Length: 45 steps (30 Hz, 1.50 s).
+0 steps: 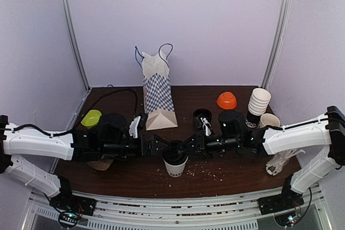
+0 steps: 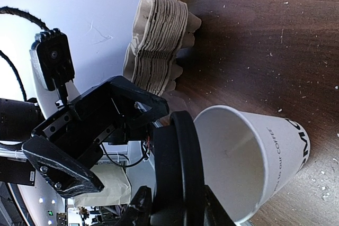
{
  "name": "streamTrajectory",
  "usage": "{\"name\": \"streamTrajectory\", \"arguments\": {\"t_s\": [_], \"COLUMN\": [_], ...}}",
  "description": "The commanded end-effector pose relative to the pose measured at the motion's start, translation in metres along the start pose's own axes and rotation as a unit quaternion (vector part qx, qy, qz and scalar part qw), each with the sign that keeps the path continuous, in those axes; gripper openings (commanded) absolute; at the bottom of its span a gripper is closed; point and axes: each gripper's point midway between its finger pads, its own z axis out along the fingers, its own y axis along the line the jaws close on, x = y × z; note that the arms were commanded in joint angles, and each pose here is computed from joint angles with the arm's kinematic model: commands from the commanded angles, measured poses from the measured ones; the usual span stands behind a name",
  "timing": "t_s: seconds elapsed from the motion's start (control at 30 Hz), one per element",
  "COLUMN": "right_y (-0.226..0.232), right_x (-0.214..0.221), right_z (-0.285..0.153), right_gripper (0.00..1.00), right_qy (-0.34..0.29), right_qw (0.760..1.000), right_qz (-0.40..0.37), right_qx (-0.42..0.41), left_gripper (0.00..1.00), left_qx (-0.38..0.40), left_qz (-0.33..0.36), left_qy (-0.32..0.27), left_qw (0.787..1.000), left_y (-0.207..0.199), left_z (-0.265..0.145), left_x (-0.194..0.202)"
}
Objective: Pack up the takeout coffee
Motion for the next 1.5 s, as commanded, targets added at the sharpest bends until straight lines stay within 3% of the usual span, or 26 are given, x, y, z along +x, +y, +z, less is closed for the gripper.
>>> {"name": "streamTrajectory", "arguments": {"t_s": [0.0, 1.47], "right_y": [-0.005, -0.002], "right_x": [-0.005, 0.002], "right_z": [0.001, 0.001], "right_gripper": [0.19, 0.18], "right_qy": [-0.011, 0.001], "right_qw": [1.000, 0.998], "right_qz": [0.008, 0.047], "right_qx": [-0.001, -0.043], "left_gripper": [0.97, 0.98], "left_qx": [0.013, 0.013], "left_qz": [-0.006, 0.005], "left_qy": [0.002, 0.024], "left_qw": [1.000, 1.000], "left_y": [-0.001, -0.002], "left_z": [0.006, 0.023], "left_x": [0.000, 0.002]}}
